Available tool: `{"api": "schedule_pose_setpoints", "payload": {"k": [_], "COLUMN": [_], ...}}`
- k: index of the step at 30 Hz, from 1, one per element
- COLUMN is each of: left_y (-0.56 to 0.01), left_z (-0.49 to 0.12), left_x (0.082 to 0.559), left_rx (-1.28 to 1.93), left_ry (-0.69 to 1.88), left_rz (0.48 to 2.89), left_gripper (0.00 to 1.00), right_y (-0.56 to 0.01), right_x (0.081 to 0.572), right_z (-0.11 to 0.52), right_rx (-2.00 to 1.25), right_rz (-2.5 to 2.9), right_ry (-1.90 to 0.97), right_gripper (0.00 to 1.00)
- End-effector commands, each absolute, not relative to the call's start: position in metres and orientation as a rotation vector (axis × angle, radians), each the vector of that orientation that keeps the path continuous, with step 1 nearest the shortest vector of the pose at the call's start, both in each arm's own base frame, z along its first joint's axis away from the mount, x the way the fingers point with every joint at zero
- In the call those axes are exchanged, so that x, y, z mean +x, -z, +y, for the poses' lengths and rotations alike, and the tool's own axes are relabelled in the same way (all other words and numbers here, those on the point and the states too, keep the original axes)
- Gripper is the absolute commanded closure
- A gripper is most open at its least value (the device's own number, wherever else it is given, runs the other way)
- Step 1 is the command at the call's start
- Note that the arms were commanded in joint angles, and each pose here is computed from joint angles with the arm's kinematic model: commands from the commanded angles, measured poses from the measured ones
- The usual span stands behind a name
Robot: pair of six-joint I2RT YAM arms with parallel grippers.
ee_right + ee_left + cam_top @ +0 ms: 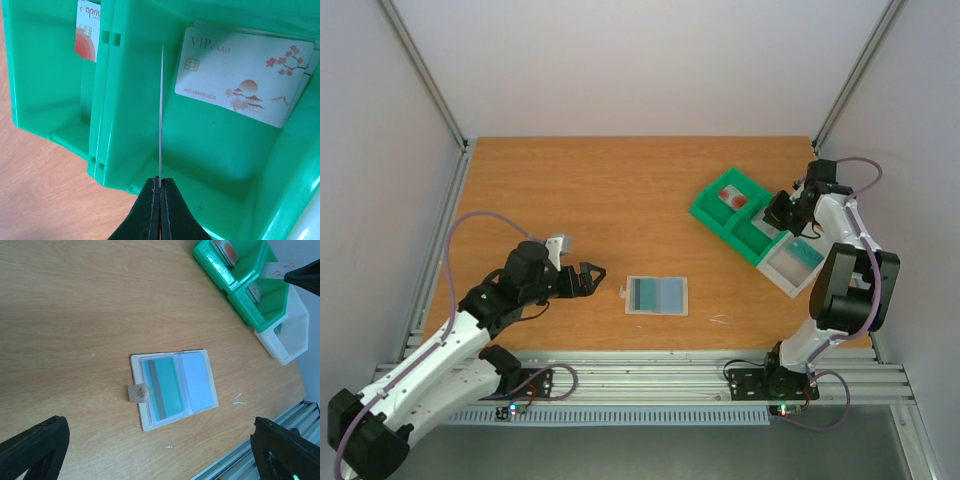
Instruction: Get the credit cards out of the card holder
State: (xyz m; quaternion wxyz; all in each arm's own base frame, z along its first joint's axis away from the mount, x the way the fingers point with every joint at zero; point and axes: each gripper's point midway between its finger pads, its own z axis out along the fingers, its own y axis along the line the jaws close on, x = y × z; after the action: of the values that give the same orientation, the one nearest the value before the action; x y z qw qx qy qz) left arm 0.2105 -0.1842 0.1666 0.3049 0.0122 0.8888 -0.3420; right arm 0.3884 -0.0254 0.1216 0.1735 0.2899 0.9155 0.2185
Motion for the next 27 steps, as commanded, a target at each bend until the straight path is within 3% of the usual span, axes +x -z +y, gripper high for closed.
{"api": "schedule_pose_setpoints", "payload": {"k": [1,27], "left_y": [-0.170,-0.167], "left_z": [-0.190,-0.189], "left_x": [0.212,0.209], "left_rx": [0.030,0.030], "left_ry": [0.951,0.953], "left_rz": [2.335,2.358], "left_gripper": [0.01,0.01], "right_y": [-0.128,-0.087], "right_x": [0.402,0.415], "right_z": [-0.028,-0.051], "right_rx": [0.782,0.849], "right_rz": [2.567,2.672], "right_ry": [-0.665,-0.553], "right_gripper": [0.99,0.93]}}
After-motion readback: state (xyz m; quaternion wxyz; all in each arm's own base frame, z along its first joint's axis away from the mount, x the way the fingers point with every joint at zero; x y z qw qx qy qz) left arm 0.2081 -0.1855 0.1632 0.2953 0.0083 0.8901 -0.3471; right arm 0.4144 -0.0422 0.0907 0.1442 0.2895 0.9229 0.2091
